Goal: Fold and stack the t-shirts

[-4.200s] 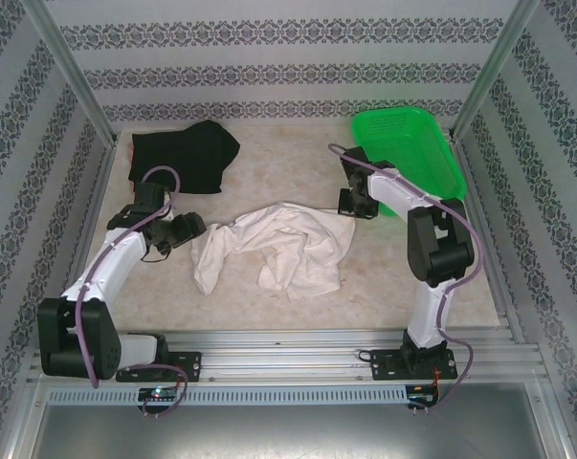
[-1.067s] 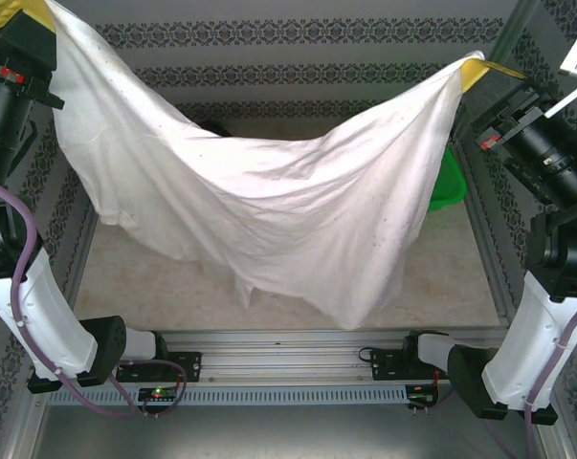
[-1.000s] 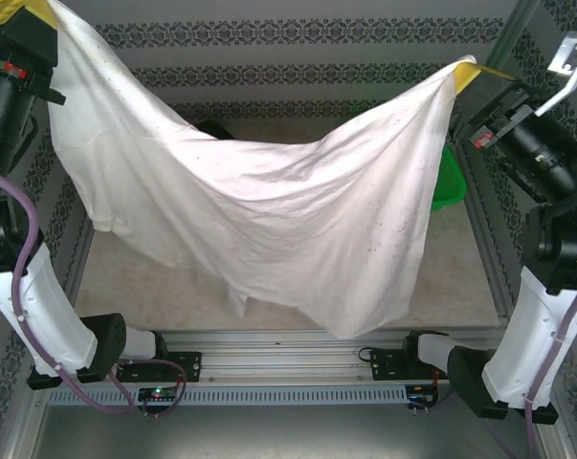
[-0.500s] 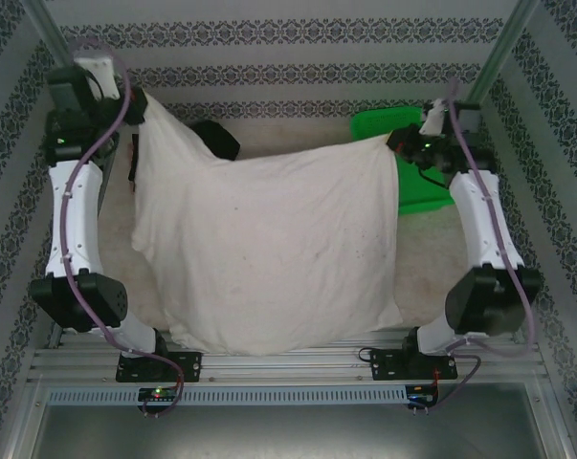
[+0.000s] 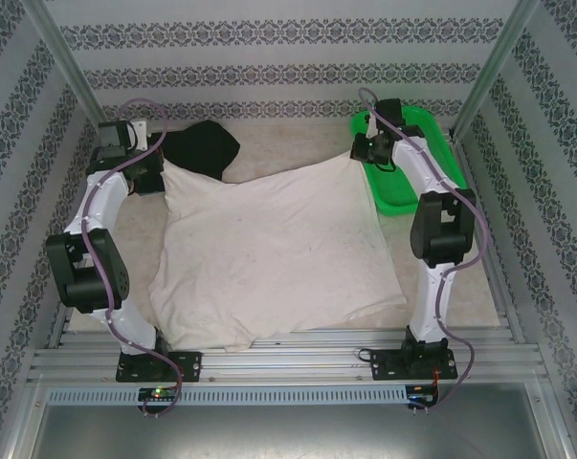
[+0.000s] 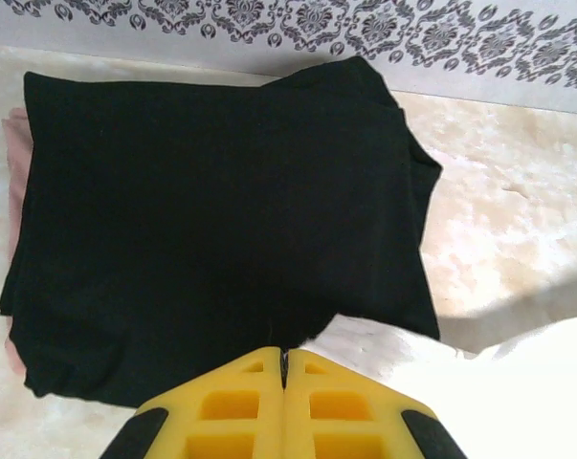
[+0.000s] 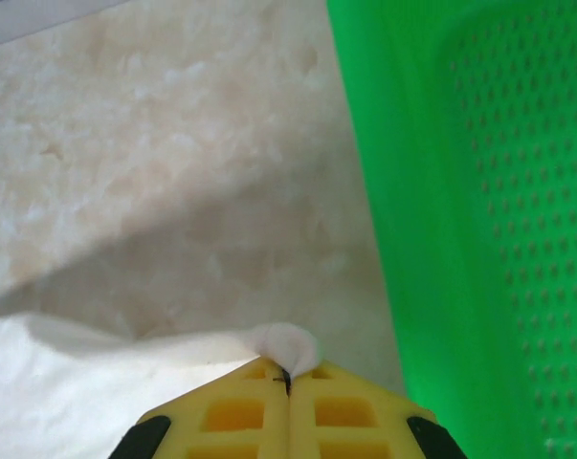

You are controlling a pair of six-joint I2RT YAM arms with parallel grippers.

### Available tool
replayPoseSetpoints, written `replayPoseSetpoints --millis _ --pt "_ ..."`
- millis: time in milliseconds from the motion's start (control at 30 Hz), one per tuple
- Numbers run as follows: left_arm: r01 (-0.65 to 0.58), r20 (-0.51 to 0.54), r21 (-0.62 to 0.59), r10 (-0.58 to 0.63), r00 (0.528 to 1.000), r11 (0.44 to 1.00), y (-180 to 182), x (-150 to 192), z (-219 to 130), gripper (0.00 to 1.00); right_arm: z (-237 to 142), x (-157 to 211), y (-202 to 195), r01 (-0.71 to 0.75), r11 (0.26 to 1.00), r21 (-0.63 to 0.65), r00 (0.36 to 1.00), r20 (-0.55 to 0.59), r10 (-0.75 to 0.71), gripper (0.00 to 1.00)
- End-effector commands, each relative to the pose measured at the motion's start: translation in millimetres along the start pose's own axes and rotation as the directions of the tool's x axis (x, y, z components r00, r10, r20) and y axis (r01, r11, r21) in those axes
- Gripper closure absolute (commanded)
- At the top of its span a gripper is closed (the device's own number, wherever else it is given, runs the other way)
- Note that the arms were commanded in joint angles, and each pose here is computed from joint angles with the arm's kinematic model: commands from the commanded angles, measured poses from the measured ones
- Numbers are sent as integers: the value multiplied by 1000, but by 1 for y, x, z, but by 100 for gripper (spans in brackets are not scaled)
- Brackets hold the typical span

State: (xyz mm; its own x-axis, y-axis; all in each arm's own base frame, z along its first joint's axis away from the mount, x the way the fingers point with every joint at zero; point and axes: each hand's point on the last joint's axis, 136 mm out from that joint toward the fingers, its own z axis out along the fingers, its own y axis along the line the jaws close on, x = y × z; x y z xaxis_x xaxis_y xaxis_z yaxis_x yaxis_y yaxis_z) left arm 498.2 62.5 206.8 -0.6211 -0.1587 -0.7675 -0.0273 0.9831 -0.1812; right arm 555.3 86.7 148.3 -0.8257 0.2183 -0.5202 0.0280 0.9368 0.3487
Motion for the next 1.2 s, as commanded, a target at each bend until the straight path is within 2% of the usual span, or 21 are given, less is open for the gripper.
replayPoseSetpoints --millis 0,233,433,667,900,1033,1100,1167 --pt "-32 78 -18 34 996 999 9 -28 4 100 7 -6 -18 43 994 96 999 -20 -41 100" --pt "-13 86 11 12 996 1000 5 -36 9 100 28 -7 -22 49 994 100 998 -33 -46 100" --pt "28 115 64 -35 993 998 -15 -44 -36 100 14 -10 -17 73 994 76 997 -6 -73 100" --pt "184 100 87 -193 976 979 -30 -6 -87 100 -10 -5 -13 119 990 77 992 33 -122 100" --pt "394 15 105 -397 918 913 -41 61 -106 100 -25 17 -18 148 984 95 988 40 -152 100" --pt "482 -18 16 -481 876 876 -28 98 -104 100 -25 27 -22 138 985 102 990 28 -141 100" --pt "490 7 -23 -490 872 871 -13 90 -103 100 -25 24 -20 125 987 100 991 35 -129 100" --pt "486 58 -29 -484 873 874 0 63 -102 100 -28 17 -15 112 990 88 992 56 -117 100"
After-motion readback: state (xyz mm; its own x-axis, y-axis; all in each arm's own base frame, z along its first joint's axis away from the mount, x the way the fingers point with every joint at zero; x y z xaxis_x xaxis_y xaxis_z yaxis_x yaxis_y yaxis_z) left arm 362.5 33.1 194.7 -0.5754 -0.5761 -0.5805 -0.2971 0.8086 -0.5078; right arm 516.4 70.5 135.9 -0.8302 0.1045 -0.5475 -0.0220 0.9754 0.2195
